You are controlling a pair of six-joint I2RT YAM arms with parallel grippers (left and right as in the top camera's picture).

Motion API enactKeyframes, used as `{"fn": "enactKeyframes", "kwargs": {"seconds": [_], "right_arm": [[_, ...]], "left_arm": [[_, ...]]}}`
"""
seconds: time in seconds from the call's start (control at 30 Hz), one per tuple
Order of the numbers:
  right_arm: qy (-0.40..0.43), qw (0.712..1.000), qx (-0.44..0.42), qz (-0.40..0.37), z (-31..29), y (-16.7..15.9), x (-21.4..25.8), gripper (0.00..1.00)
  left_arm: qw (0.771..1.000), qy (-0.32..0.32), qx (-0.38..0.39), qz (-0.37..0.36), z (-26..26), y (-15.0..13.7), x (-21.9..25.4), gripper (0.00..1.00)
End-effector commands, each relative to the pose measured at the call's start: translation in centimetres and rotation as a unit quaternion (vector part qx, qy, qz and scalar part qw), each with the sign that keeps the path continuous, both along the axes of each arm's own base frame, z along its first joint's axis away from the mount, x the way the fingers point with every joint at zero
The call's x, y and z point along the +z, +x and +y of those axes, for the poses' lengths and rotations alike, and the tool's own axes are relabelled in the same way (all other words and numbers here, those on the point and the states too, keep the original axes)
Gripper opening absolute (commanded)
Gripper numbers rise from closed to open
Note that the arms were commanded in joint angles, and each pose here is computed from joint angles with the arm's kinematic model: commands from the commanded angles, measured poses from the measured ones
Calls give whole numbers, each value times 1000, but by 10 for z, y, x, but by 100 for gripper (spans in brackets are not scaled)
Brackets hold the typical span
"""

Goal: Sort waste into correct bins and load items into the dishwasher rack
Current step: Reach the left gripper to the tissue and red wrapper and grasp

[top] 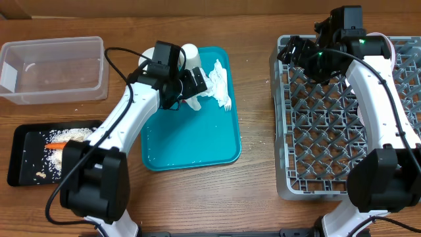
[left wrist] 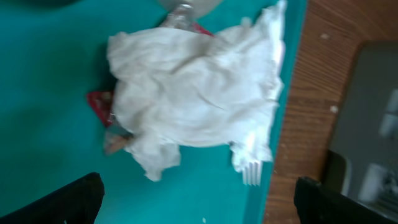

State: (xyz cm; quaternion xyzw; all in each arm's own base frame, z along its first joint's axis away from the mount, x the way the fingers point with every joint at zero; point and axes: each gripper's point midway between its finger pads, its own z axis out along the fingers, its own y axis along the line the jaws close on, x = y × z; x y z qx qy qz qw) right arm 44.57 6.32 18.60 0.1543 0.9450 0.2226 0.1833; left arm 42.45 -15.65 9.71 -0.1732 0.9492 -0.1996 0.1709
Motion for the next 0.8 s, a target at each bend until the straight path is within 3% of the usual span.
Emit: {"fn": "enactKeyframes", "kwargs": {"seconds": [0.0,0.33,0.57,0.77], "right_arm": [[3,1000,-2,-16,-1,3,13,100],[3,1000,-2,-16,-1,3,13,100],[3,1000,-2,-16,-1,3,13,100],[3,1000,-2,-16,-1,3,13,100]], "left_arm": [[998,38,51,3,16,10,-15,100],[991,107,2,-77,17,38,-3,100],[981,126,-106,-107,-9,42,-17,100],[974,151,-123,-111,-15,48,-37,100]]}}
